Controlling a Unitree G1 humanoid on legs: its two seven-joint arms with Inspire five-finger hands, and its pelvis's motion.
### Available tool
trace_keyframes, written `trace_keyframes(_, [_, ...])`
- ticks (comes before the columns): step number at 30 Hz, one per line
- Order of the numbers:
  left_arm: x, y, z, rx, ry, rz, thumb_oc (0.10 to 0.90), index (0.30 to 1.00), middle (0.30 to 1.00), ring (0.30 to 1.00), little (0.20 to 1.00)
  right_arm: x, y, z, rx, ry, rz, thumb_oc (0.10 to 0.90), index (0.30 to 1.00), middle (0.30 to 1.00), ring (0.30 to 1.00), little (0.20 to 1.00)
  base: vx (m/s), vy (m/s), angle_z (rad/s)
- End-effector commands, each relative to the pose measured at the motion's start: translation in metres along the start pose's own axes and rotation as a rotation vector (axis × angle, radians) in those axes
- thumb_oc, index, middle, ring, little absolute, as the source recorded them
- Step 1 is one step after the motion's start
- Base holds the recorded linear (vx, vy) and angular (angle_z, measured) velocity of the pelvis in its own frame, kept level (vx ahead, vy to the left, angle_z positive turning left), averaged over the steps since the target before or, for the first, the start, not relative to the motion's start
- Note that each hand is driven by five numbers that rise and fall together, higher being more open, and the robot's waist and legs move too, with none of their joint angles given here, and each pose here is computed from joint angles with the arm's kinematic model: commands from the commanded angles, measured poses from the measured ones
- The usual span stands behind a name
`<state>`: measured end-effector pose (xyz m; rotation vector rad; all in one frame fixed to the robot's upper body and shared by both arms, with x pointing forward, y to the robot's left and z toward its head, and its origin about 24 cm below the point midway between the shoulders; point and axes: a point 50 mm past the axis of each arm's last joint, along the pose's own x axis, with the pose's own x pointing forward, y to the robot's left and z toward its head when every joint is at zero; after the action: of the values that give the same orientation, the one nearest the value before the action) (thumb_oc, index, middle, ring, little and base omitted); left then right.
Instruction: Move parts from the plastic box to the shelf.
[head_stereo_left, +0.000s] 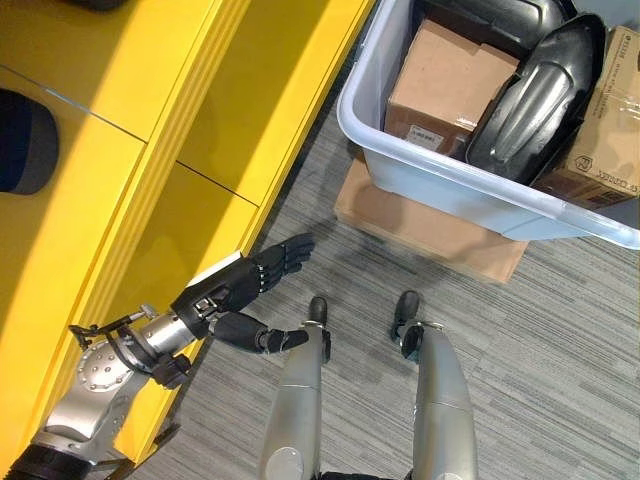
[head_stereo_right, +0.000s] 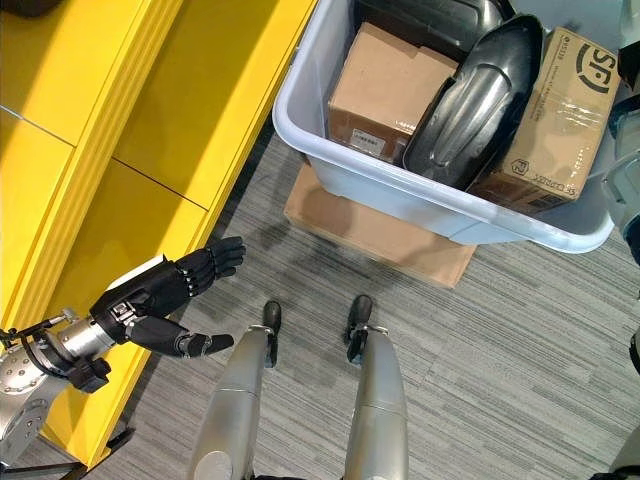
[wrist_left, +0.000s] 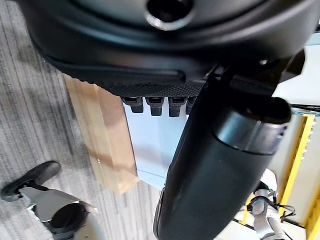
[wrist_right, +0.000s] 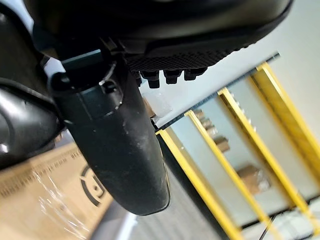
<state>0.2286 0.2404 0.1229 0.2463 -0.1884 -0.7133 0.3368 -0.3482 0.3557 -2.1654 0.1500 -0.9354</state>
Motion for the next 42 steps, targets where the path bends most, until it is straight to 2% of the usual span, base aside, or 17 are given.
trace_keyframes(1, [0.007,-0.010,0.030,0.029,-0.229,-0.025,0.900,1.000,1.000,1.000,1.000,0.003,-0.015,-0.052,0.276,0.274,-0.122,0.900,1.000,1.000,1.000,1.000,-0.11,0.108,-0.06])
trace_keyframes(2, [0.007,-0.010,0.030,0.028,-0.230,-0.025,0.900,1.000,1.000,1.000,1.000,0.003,-0.014,-0.051,0.289,0.272,-0.126,0.900,1.000,1.000,1.000,1.000,-0.05,0.153,-0.10])
trace_keyframes(4, [0.010,-0.014,0.031,0.016,-0.247,-0.020,0.900,1.000,1.000,1.000,1.000,-0.001,-0.007,-0.039,0.453,0.252,-0.120,0.900,1.000,1.000,1.000,1.000,-0.04,0.157,-0.14])
trace_keyframes(5, [0.014,-0.016,0.031,0.001,-0.257,-0.014,0.900,1.000,1.000,1.000,1.000,-0.003,-0.008,-0.028,0.555,0.234,-0.146,0.900,1.000,1.000,1.000,1.000,-0.08,0.308,-0.15])
trace_keyframes(6, [0.019,-0.022,0.031,-0.004,-0.280,0.001,0.900,1.000,1.000,1.000,1.000,-0.011,-0.011,-0.009,0.766,0.206,-0.184,0.900,1.000,1.000,1.000,1.000,-0.08,0.327,-0.16])
trace_keyframes(10, [0.023,-0.026,0.031,-0.039,-0.314,0.041,0.900,1.000,1.000,1.000,1.000,-0.029,-0.012,0.015,1.011,0.121,-0.239,0.900,1.000,1.000,1.000,1.000,-0.03,0.235,-0.14])
trace_keyframes(11, [0.033,-0.032,0.032,-0.034,-0.316,0.067,0.900,1.000,1.000,1.000,1.000,-0.045,-0.014,0.031,1.198,0.095,-0.276,0.900,1.000,1.000,1.000,1.000,0.01,0.237,-0.19])
trace_keyframes(12, [0.041,-0.029,0.032,-0.036,-0.321,0.094,0.900,1.000,1.000,1.000,1.000,-0.055,-0.016,0.040,1.308,0.076,-0.261,0.900,1.000,1.000,1.000,1.000,0.01,0.190,-0.07])
trace_keyframes(16, [0.043,-0.030,0.038,-0.040,-0.379,0.138,0.900,1.000,1.000,1.000,1.000,-0.084,-0.009,0.050,1.458,0.059,-0.258,0.900,1.000,1.000,1.000,1.000,-0.03,0.089,0.02])
trace_keyframes(20, [0.050,-0.025,0.044,-0.089,-0.442,0.211,0.900,1.000,1.000,1.000,1.000,-0.134,0.028,0.079,1.547,0.010,-0.141,0.900,1.000,1.000,1.000,1.000,0.08,0.138,-0.02])
trace_keyframes(22, [0.054,-0.023,0.044,-0.123,-0.477,0.249,0.900,1.000,1.000,1.000,1.000,-0.169,0.053,0.089,1.627,0.004,-0.031,0.900,1.000,1.000,1.000,1.000,0.11,0.035,-0.11])
trace_keyframes(24, [0.055,-0.022,0.042,-0.138,-0.484,0.280,0.900,1.000,1.000,1.000,1.000,-0.180,0.059,0.092,1.630,-0.001,-0.008,0.900,1.000,1.000,1.000,1.000,0.11,-0.032,-0.08])
trace_keyframes(28, [0.064,-0.023,0.037,-0.193,-0.505,0.300,0.900,1.000,1.000,1.000,1.000,-0.217,0.078,0.100,1.691,-0.001,0.154,0.900,1.000,1.000,1.000,1.000,0.14,-0.109,-0.01])
trace_keyframes(33, [0.065,-0.026,0.034,-0.165,-0.475,0.326,0.900,1.000,1.000,1.000,1.000,-0.231,0.081,0.119,1.738,-0.080,0.312,0.900,1.000,1.000,1.000,1.000,0.15,-0.081,0.08])
trace_keyframes(37, [0.055,-0.028,0.035,-0.129,-0.463,0.304,0.900,1.000,1.000,1.000,1.000,-0.241,0.078,0.126,1.743,-0.112,0.330,0.900,1.000,1.000,1.000,1.000,0.26,0.011,-0.81])
trace_keyframes(42, [0.057,-0.030,0.026,-0.131,-0.425,0.294,0.900,1.000,1.000,1.000,1.000,-0.246,0.081,0.135,1.724,-0.134,0.372,0.900,1.000,1.000,1.000,1.000,0.25,0.047,-0.04])
